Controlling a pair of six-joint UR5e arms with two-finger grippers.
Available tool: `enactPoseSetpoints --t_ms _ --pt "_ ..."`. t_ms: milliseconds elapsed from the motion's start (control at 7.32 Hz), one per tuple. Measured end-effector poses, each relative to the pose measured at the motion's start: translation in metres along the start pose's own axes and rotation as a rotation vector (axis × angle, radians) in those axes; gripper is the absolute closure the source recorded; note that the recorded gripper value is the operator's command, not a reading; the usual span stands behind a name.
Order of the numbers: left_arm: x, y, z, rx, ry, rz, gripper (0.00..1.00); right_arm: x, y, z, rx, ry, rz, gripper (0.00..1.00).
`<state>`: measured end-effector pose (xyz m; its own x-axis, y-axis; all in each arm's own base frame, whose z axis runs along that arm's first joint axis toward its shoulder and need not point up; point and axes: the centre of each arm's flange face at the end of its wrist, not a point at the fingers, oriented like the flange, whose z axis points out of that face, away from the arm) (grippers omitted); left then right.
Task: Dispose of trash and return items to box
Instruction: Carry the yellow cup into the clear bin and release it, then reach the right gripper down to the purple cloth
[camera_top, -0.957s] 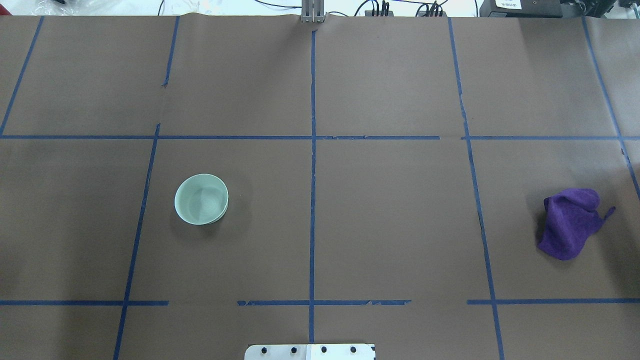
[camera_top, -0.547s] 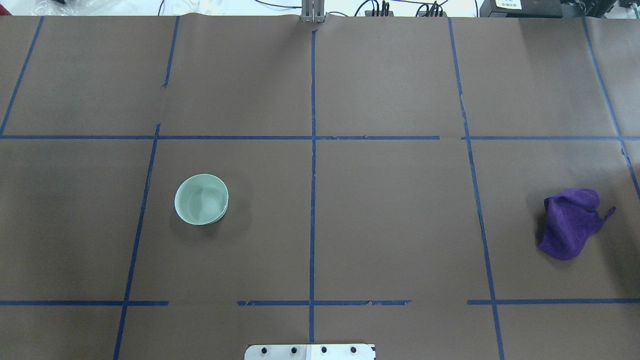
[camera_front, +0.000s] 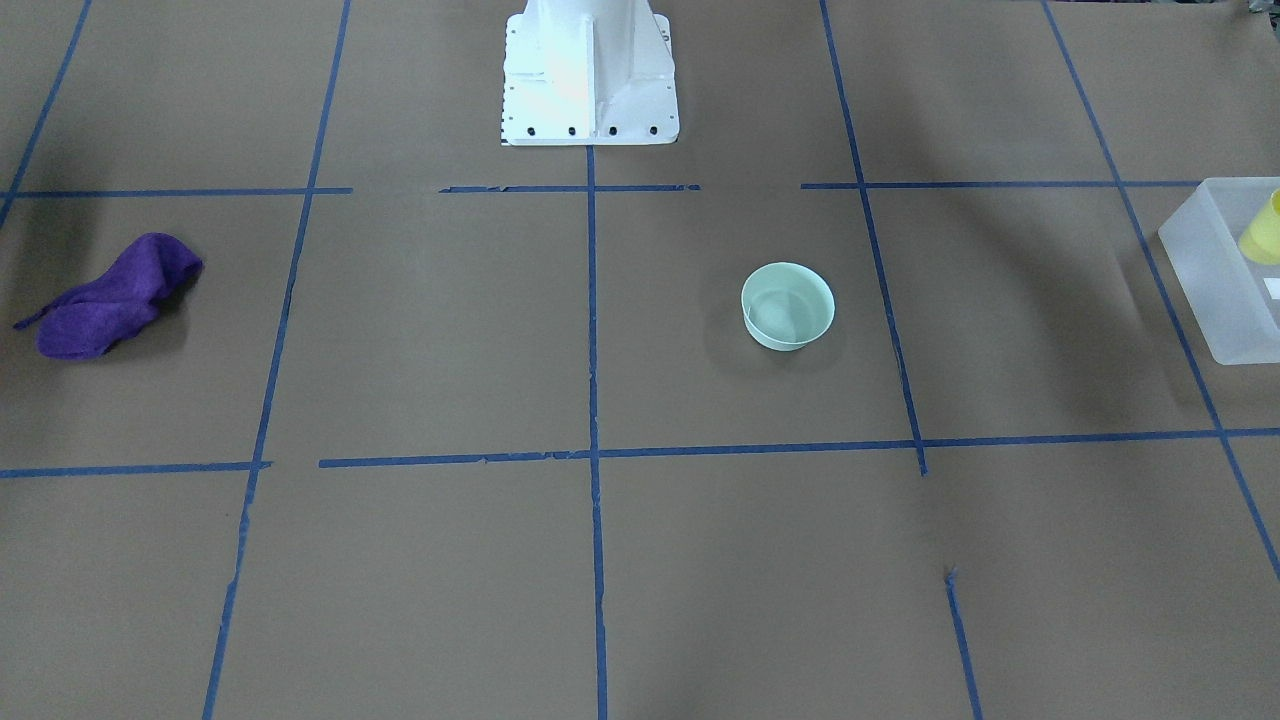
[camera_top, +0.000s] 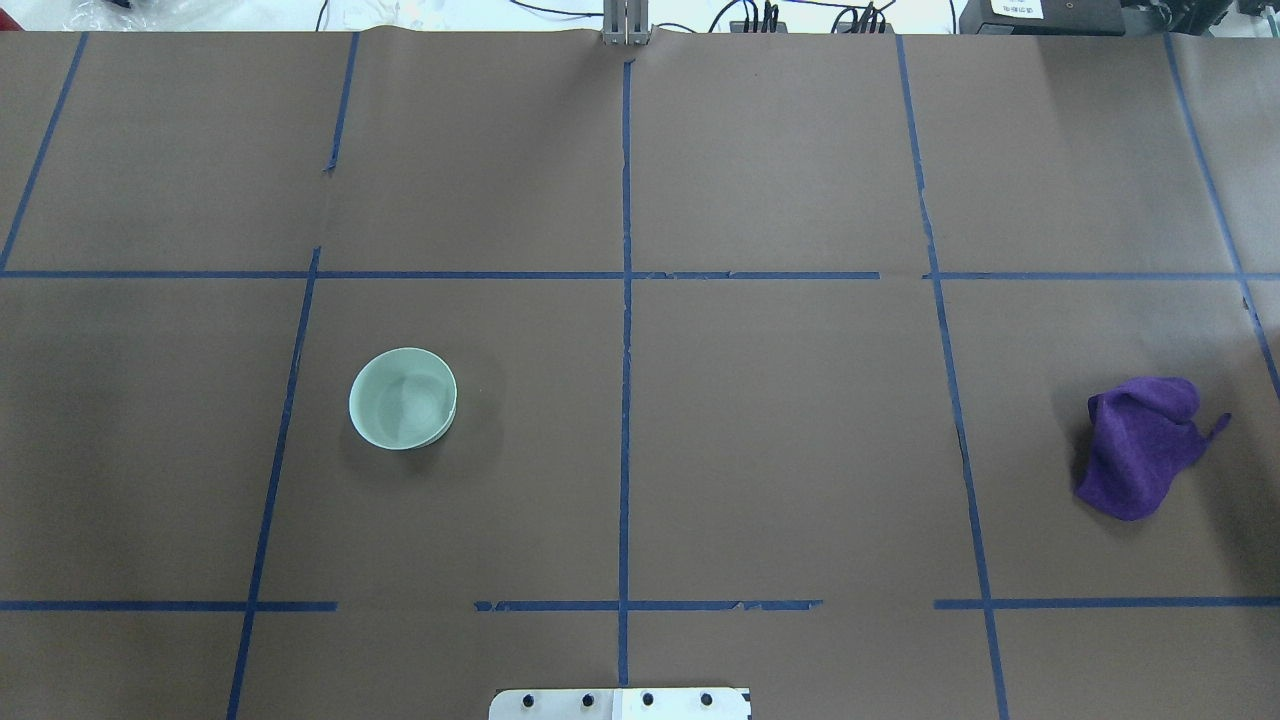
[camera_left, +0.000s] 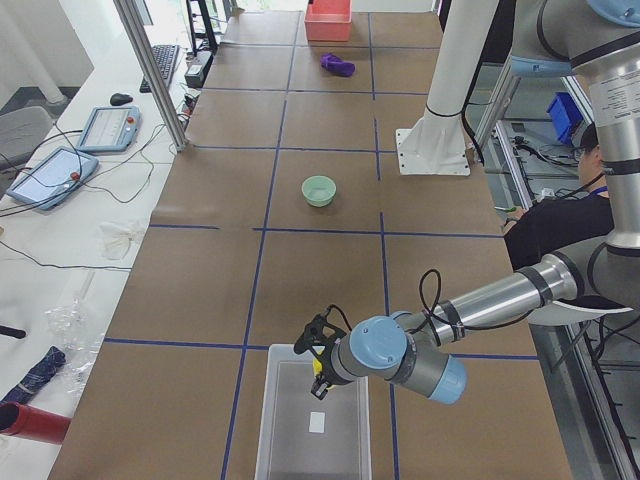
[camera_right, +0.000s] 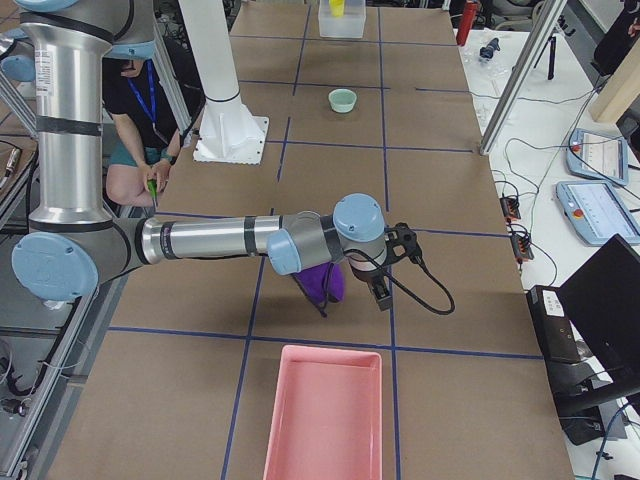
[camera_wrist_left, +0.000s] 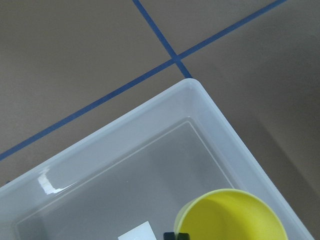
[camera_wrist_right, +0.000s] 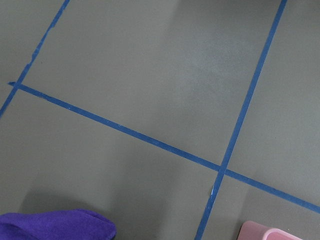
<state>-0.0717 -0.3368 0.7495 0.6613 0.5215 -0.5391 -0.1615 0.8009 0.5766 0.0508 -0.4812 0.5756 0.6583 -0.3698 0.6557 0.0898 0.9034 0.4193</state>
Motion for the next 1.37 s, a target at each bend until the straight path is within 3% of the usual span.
enactPoseSetpoints --t_ms 137,273,683,820,957,1093,1366 --pt "0.004 0.003 0.008 -0.020 0.017 0.009 0.84 0.001 0.001 0.001 -0.002 -0.001 0.002 0.00" --pt "0.009 0.007 0.016 -0.039 0.037 0.018 0.75 0.002 0.001 0.002 -0.004 -0.002 0.004 0.00" --pt "0.022 0.006 0.029 -0.056 0.080 0.061 0.71 0.001 0.000 0.003 -0.005 -0.006 0.003 0.00" --pt "0.023 0.005 0.029 -0.055 0.083 0.068 0.40 0.001 0.000 0.003 -0.005 -0.007 0.002 0.00" --pt "0.025 0.002 0.028 -0.045 0.082 0.077 0.17 0.000 -0.001 0.003 -0.004 -0.008 0.000 0.00" --pt "0.027 -0.007 0.025 -0.027 0.077 0.092 0.00 -0.004 -0.004 0.001 0.003 -0.013 -0.008 0.00" --pt "0.032 -0.048 0.014 0.019 0.064 0.099 0.00 -0.039 -0.026 -0.005 0.045 -0.036 -0.047 0.00"
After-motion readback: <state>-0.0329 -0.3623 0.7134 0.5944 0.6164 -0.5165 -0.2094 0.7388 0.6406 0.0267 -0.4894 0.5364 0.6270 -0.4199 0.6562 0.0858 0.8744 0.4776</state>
